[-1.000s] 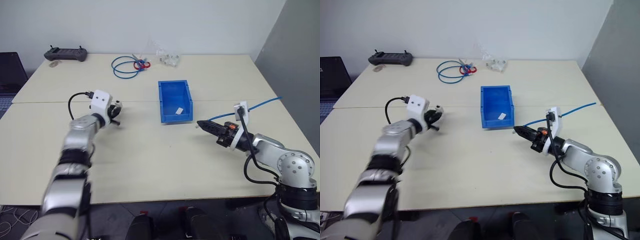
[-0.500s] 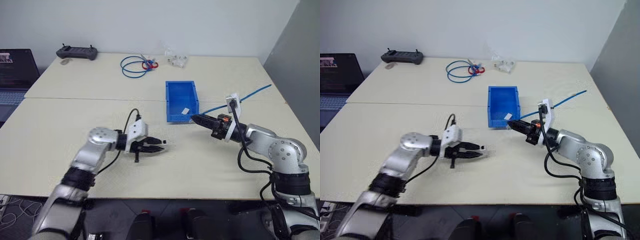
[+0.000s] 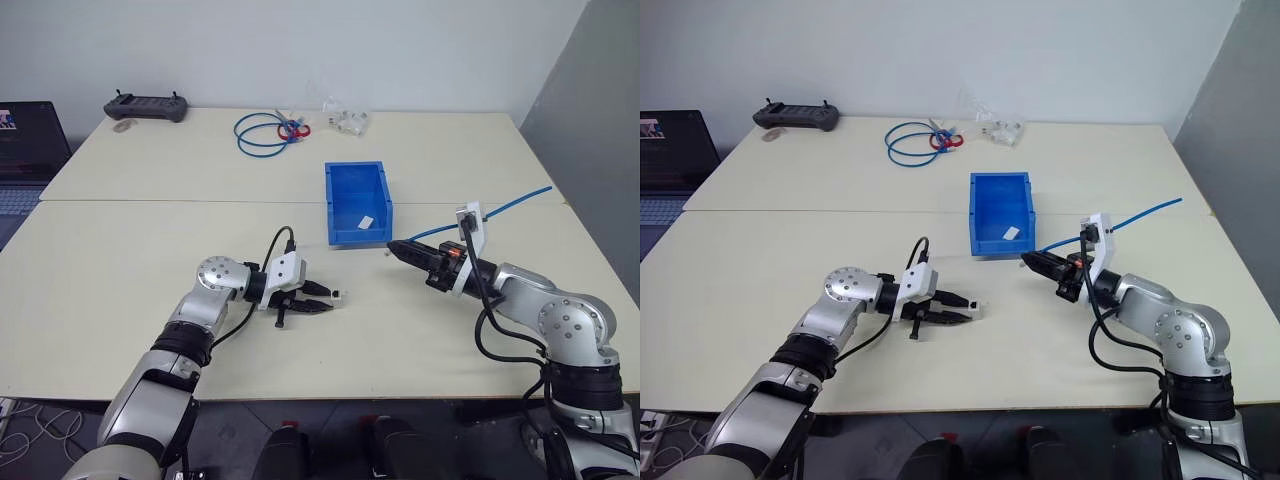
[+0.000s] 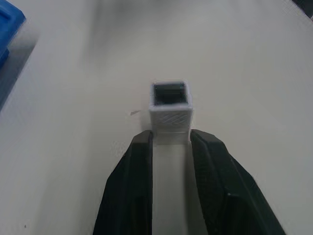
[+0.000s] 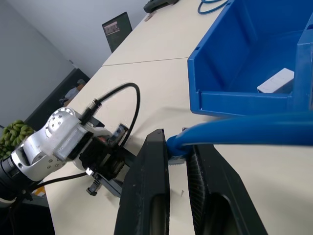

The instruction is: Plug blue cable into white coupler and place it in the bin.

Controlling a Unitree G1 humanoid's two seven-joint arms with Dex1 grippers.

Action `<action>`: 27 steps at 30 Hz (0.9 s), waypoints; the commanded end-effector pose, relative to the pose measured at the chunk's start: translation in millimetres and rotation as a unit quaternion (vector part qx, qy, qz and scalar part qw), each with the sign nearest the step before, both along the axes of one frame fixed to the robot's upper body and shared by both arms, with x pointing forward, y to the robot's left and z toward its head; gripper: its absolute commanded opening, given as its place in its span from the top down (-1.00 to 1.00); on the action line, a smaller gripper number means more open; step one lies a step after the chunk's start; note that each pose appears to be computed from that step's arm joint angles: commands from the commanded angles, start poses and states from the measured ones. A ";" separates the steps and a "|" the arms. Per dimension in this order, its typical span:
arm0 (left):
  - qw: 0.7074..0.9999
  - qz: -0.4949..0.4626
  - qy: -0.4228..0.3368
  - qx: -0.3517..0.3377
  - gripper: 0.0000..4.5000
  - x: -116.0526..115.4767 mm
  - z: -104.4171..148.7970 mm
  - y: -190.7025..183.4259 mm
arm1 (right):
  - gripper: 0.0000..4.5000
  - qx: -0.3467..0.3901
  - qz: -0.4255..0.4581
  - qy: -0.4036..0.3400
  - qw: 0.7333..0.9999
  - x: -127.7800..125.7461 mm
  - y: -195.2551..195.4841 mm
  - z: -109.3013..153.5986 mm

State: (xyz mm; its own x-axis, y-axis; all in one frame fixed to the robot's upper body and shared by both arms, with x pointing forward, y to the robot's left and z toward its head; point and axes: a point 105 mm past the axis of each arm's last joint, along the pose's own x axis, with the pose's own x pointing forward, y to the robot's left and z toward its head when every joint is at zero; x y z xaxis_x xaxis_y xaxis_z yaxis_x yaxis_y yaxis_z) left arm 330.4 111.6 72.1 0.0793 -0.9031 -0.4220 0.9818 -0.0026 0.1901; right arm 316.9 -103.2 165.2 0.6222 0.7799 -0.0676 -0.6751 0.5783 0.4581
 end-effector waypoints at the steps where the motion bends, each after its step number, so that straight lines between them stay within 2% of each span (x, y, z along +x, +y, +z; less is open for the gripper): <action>1: 1.000 0.001 -0.008 0.005 -0.03 4.3 0.0 -4.2 | 0.91 0.012 -0.003 -0.033 0.999 -2.0 -1.6 17.9; 4: 1.000 0.002 -0.001 0.004 -0.31 5.5 -0.7 -8.5 | 0.91 0.012 -0.004 -0.034 0.999 -1.3 -2.8 18.7; 16: 1.000 0.002 0.015 -0.015 -0.31 4.2 0.7 -28.1 | 0.91 0.011 -0.006 -0.036 0.999 2.2 -3.4 20.0; 17: 1.000 0.001 0.021 -0.015 -0.15 2.9 0.8 -27.9 | 0.91 0.010 -0.006 -0.036 0.999 2.5 -3.8 20.1; 21: 0.999 0.000 0.036 -0.015 0.16 -0.8 0.9 -23.5 | 0.91 0.011 -0.006 -0.037 0.999 1.9 -4.5 21.0; 25: 0.999 0.000 0.036 -0.005 0.59 -3.1 -1.8 -19.1 | 0.91 0.008 -0.002 -0.038 0.999 0.4 -4.3 20.4; 27: 0.999 -0.001 0.041 -0.004 0.66 -4.5 -2.1 -17.5 | 0.91 -0.009 0.017 -0.045 0.999 -4.3 0.3 20.4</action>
